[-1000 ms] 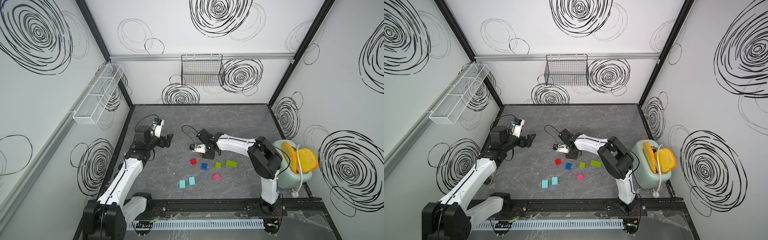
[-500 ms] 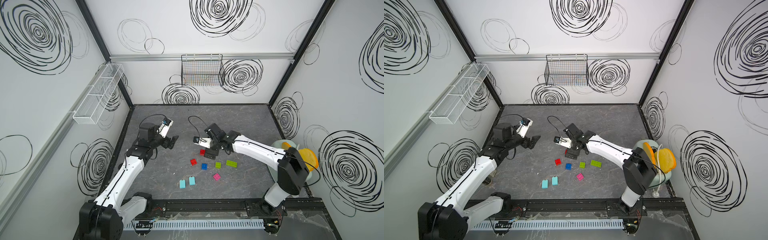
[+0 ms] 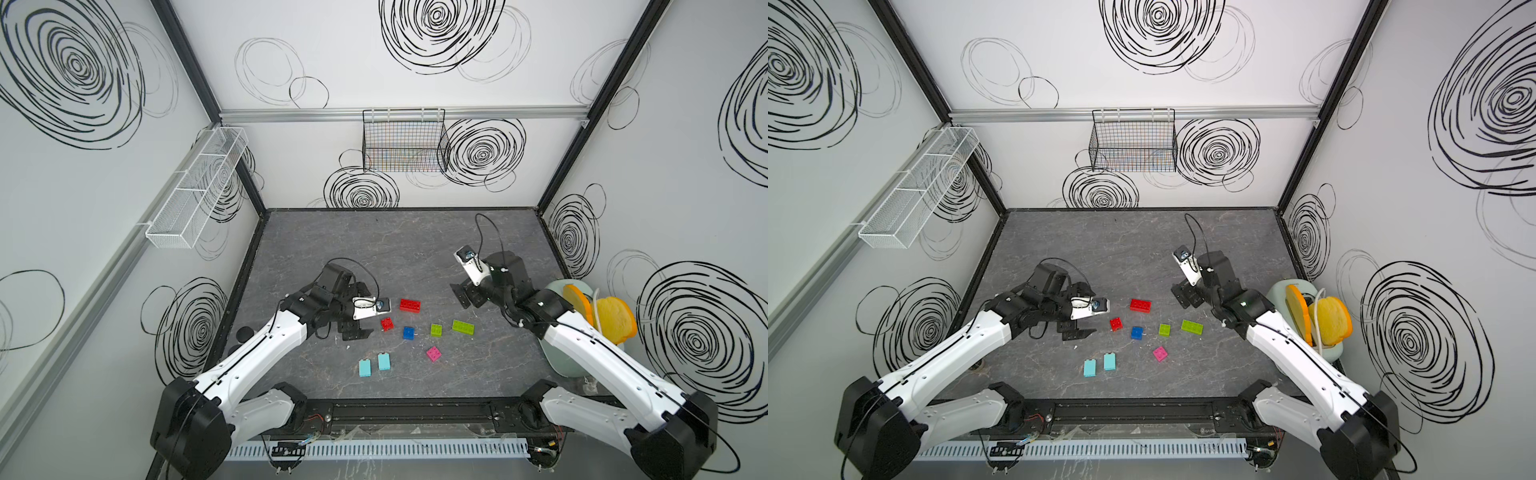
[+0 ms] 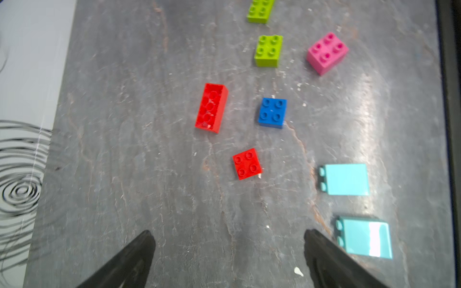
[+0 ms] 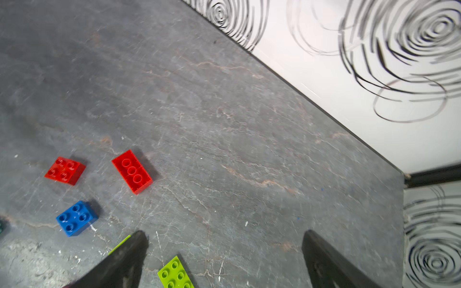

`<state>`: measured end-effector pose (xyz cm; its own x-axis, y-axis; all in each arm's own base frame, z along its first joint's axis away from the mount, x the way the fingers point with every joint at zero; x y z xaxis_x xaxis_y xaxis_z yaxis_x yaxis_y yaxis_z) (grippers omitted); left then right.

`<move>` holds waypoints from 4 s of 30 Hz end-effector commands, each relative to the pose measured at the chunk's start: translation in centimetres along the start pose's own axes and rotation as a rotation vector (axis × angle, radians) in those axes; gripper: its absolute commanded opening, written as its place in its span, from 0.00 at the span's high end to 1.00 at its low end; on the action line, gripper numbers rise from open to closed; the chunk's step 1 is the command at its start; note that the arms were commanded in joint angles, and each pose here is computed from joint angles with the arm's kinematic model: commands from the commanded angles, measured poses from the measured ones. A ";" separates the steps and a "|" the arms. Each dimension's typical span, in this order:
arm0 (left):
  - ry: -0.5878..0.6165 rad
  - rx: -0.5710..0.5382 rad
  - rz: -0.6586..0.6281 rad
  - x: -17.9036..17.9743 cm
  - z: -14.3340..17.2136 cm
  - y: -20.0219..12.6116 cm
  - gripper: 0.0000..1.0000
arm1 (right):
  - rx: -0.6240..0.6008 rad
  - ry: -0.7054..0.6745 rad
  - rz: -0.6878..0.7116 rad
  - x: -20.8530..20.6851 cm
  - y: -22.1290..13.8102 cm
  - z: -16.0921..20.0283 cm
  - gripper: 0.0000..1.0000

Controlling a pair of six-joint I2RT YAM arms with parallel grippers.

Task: Assemble a giraffe with lego
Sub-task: Pick up the lego brick from the center of the board, then assemble the lego brick with the lego brick.

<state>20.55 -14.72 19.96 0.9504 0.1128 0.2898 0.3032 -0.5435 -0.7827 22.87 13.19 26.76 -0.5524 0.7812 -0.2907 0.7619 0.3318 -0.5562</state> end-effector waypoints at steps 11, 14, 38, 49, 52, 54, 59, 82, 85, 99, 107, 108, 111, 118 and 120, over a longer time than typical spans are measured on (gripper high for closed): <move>0.490 0.112 0.239 -4.0 -2.3 3.6 0.02 | -0.249 0.251 0.193 -0.8 -3.7 4.9 0.01; 0.556 0.114 0.278 -5.1 -2.7 4.5 0.03 | -0.300 0.275 0.239 -1.0 -4.5 6.1 0.01; 0.822 0.250 0.469 -7.5 -1.6 10.0 0.20 | -0.421 0.287 0.269 -1.5 -5.8 7.2 0.01; 0.719 0.163 0.458 -6.4 -4.5 12.1 0.17 | -0.414 0.285 0.271 -1.5 -5.7 7.3 0.01; 0.670 0.135 0.472 -5.9 -5.4 12.0 0.17 | -0.418 0.283 0.270 -1.5 -5.8 7.2 0.01; 0.677 0.153 0.473 -5.8 -5.0 11.8 0.17 | -0.415 0.284 0.269 -1.5 -5.7 7.3 0.01; 0.681 0.195 0.475 -6.3 -3.3 11.2 0.19 | -0.415 0.279 0.266 -1.4 -5.6 7.3 0.01; 0.522 0.268 0.482 -5.7 -0.8 13.3 0.48 | -0.402 0.277 0.265 -1.4 -5.4 7.4 0.01; 0.504 0.263 0.468 -5.4 -1.1 13.5 0.60 | -0.397 0.276 0.261 -1.4 -5.3 7.4 0.01; 0.379 0.102 0.355 -2.4 -4.5 9.6 0.80 | -0.391 0.315 0.265 -2.0 -6.4 6.1 0.01; 0.149 -0.131 0.184 3.1 -9.7 4.8 0.80 | -0.216 0.511 0.118 -3.1 -5.6 0.3 0.01; 0.112 -0.157 0.167 3.7 -10.2 4.3 0.80 | -0.205 0.545 0.085 -3.1 -5.5 -0.5 0.01; -0.009 -0.258 0.111 5.2 -11.0 2.7 0.80 | -0.184 0.644 -0.035 -2.7 -5.2 -2.4 0.01; -0.240 -0.350 0.022 6.0 -10.7 1.8 0.80 | -0.138 0.896 -0.269 -1.2 -4.0 -3.6 0.04; -0.306 -0.391 0.029 5.9 -10.4 1.4 0.80 | -0.092 0.944 -0.375 -0.3 -3.0 -3.9 0.07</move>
<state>25.92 -23.53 24.89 0.9645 0.2203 0.1460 0.2633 -0.7536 -0.6023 22.22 12.54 31.60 -0.3125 0.8201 0.4794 0.7488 0.5232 -0.4068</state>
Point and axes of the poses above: each gripper's point midway between its finger pads, its own y axis out along the fingers, its own x axis along the line the jaws close on, z = x × y, the point moved 8 cm from there along -y, back along the fingers, and after that the axes turned 5 degrees about -y, right-handed, at the moved point
